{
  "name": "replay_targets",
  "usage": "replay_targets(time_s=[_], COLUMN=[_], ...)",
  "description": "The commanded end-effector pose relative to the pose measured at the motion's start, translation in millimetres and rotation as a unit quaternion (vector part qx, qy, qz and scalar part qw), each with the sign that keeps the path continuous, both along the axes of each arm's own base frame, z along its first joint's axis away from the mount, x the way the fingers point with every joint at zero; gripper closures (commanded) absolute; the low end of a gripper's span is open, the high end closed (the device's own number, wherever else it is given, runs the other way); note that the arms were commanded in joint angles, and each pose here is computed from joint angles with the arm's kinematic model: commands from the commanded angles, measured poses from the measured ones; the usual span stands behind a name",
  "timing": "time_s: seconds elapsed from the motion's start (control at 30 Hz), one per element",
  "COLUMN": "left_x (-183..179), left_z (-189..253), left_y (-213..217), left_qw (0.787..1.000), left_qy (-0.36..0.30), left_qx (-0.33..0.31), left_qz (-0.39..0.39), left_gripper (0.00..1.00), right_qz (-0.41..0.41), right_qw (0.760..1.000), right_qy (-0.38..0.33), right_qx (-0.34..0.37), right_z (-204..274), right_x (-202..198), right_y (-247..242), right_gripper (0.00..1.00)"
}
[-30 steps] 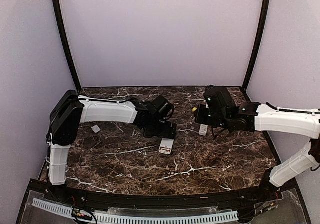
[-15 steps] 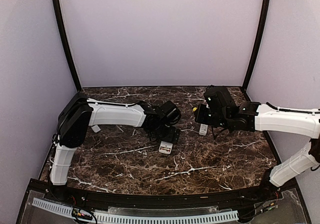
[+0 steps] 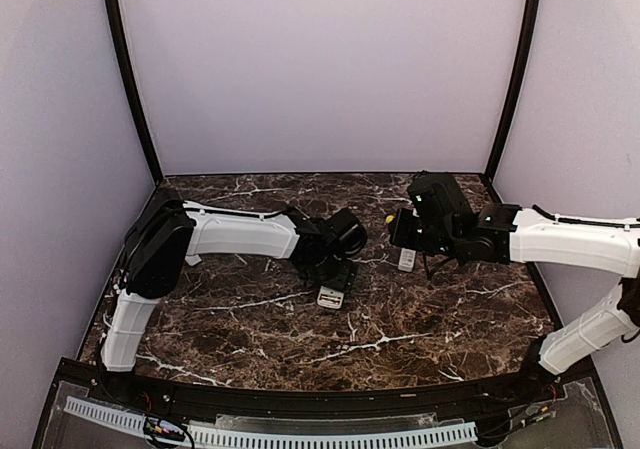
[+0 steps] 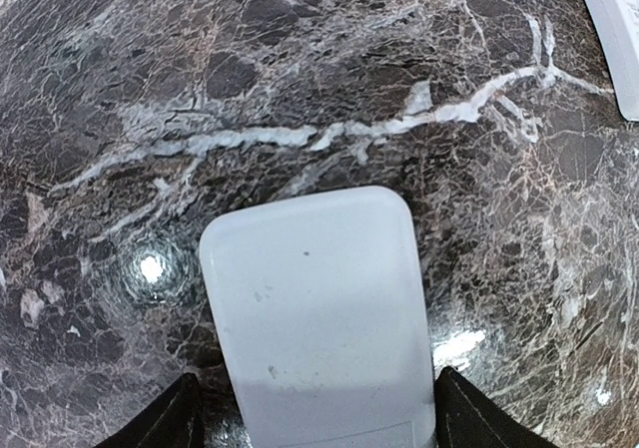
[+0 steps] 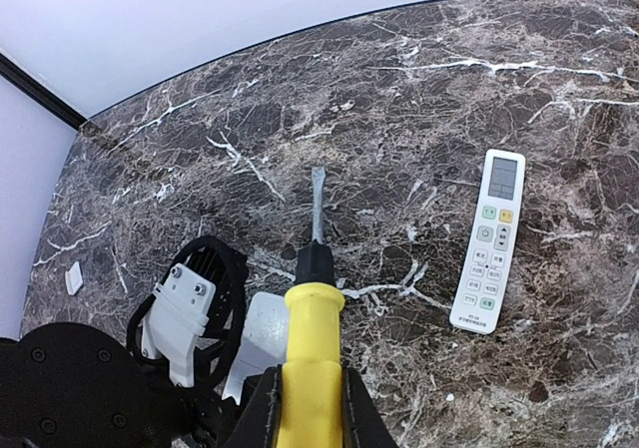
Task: Unload the batteries from the remote control
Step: Move the remote control without the battery cover to the center of the board.
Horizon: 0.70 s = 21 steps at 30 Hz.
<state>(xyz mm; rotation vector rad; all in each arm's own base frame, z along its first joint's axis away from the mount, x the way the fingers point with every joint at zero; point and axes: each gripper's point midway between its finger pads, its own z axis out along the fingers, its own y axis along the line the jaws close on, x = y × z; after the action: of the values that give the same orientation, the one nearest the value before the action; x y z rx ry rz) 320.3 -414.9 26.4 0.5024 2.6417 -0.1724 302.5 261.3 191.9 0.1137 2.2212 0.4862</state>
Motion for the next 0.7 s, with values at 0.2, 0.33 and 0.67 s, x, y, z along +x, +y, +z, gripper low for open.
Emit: replay_targets(time_s=[0.2, 0.33, 0.67], left_x=[-1.2, -1.3, -4.2], left_z=[3.0, 2.3, 16.2], left_y=[22.4, 31.5, 58.0], left_qw=[0.998, 0.997, 0.995], left_qy=[-0.006, -0.006, -0.006], left_qx=[0.054, 0.066, 0.059], left_qz=[0.021, 0.038, 0.077], left_gripper=[0.33, 0.39, 0.49], right_qz=[-0.011, -0.011, -0.011], right_qw=[1.000, 1.000, 1.000], right_qy=[-0.003, -0.004, -0.006], right_qx=[0.002, 0.005, 0.007], right_z=[0.3, 1.9, 3.6], right_x=[3.4, 3.4, 2.5], right_y=[-4.0, -4.0, -5.3], right_gripper=[1.00, 1.00, 1.00])
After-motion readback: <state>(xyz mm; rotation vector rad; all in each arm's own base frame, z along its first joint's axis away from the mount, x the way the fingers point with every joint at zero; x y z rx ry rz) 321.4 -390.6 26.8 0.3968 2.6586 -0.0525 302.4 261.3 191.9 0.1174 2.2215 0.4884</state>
